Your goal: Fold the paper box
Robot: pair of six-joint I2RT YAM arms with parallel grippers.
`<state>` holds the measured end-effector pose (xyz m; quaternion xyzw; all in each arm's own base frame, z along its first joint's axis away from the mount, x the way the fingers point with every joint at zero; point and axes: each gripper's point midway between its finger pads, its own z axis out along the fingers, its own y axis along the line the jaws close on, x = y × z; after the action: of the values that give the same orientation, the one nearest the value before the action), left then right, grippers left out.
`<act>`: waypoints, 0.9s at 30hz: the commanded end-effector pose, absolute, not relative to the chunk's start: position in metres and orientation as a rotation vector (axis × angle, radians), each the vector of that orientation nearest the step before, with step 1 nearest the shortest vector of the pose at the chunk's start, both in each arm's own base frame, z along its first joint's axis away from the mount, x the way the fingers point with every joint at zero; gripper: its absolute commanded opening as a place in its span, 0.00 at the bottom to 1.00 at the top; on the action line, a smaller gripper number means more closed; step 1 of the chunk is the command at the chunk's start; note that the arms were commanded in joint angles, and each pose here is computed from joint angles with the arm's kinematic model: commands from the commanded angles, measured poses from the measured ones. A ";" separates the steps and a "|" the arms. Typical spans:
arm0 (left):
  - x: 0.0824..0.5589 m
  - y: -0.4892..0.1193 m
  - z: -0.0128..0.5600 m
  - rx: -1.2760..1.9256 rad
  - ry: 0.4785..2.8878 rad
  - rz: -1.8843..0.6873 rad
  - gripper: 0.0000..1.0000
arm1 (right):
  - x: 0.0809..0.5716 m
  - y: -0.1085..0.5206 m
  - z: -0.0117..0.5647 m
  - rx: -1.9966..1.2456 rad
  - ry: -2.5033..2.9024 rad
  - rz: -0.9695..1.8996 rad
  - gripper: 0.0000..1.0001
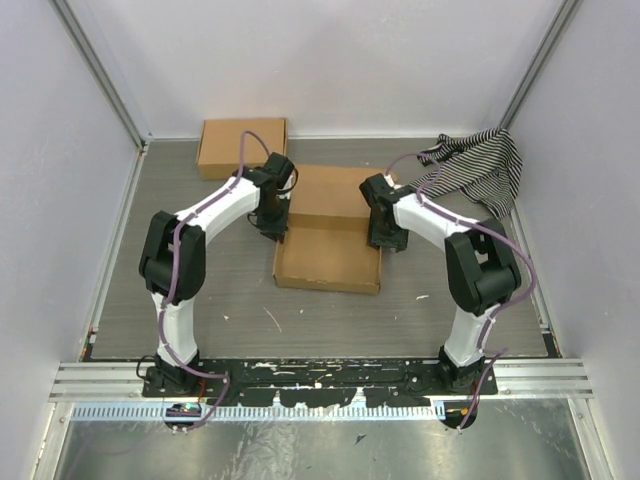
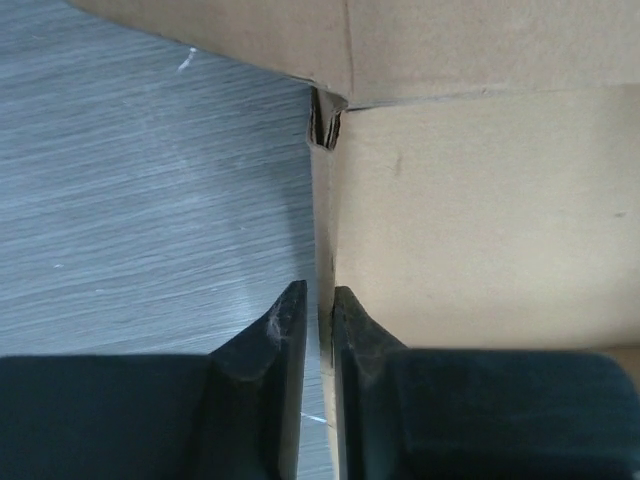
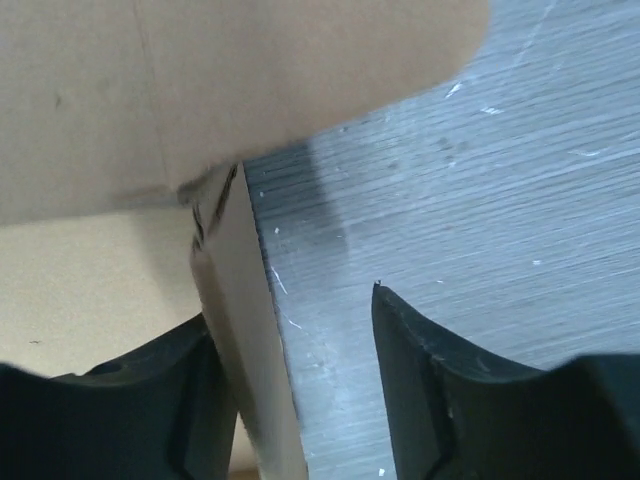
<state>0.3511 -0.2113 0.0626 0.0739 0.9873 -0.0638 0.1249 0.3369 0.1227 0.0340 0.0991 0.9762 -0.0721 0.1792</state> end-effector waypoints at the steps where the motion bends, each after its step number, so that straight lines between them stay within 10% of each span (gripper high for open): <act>1: 0.352 -0.201 0.105 0.192 2.802 -0.208 0.41 | 0.356 0.109 0.107 0.282 2.583 -0.142 0.60; 3: 0.360 -0.203 0.124 0.174 2.765 -0.275 0.67 | 0.366 0.103 0.133 0.299 2.537 -0.099 0.65; 6: 0.388 -0.198 0.157 0.066 2.696 -0.428 0.78 | 0.385 0.080 0.169 0.377 2.458 -0.019 0.68; 27: 0.494 -0.181 0.123 -0.167 2.693 -0.622 0.63 | 0.490 0.098 0.121 0.212 2.527 0.516 0.77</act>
<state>0.4838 -0.1715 0.1033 -0.0619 0.9655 -0.1925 0.1643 0.4669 0.0839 0.0808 0.1170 0.9573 0.1496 0.2178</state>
